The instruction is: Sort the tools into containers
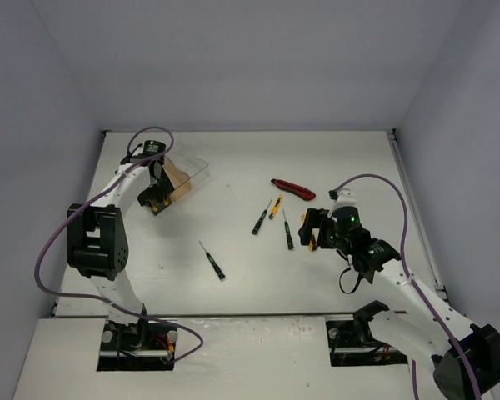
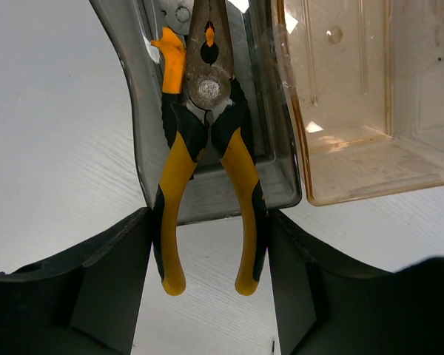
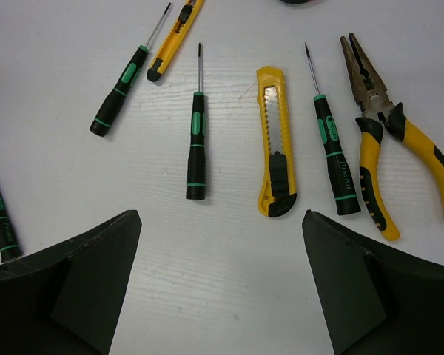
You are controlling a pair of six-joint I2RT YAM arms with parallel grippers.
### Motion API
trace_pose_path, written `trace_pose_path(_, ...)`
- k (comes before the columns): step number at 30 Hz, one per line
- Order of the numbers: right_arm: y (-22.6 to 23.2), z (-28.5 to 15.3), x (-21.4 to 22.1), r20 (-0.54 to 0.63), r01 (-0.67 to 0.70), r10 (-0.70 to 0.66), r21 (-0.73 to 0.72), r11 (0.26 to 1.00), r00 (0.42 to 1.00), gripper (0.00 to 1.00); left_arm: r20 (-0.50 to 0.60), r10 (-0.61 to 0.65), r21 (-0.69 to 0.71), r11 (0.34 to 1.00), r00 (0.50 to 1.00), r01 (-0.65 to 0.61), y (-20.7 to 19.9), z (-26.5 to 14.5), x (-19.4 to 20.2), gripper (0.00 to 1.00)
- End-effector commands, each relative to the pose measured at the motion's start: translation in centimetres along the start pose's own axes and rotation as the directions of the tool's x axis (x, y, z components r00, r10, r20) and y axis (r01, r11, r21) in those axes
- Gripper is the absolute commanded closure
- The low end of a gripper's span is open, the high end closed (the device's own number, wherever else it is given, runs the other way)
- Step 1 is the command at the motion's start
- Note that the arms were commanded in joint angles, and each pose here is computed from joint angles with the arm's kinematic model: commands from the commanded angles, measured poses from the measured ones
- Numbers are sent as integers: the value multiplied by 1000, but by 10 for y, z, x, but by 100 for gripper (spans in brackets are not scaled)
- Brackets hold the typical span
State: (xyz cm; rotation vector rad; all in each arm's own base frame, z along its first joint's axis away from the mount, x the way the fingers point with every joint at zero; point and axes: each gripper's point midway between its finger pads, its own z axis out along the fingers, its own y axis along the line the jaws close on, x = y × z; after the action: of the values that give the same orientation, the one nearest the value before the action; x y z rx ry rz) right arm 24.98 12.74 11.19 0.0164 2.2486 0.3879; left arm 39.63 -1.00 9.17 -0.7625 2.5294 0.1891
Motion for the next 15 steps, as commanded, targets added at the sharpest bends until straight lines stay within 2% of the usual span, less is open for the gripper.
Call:
trace_pose_path(1, 6, 0, -16, 55, 1, 0, -25, 1000, 998, 11, 85, -67, 50, 997, 994, 63, -6, -23, -33, 91)
trace_pose_path(11, 7, 0, -16, 55, 1, 1, -25, 1000, 998, 11, 99, -71, 42, 997, 993, 68, -3, -21, -43, 65)
trace_pose_path(15, 6, 0, -16, 54, 1, 0, -24, 1000, 999, 11, 112, -71, 41, 997, 991, 66, -4, -20, -51, 61)
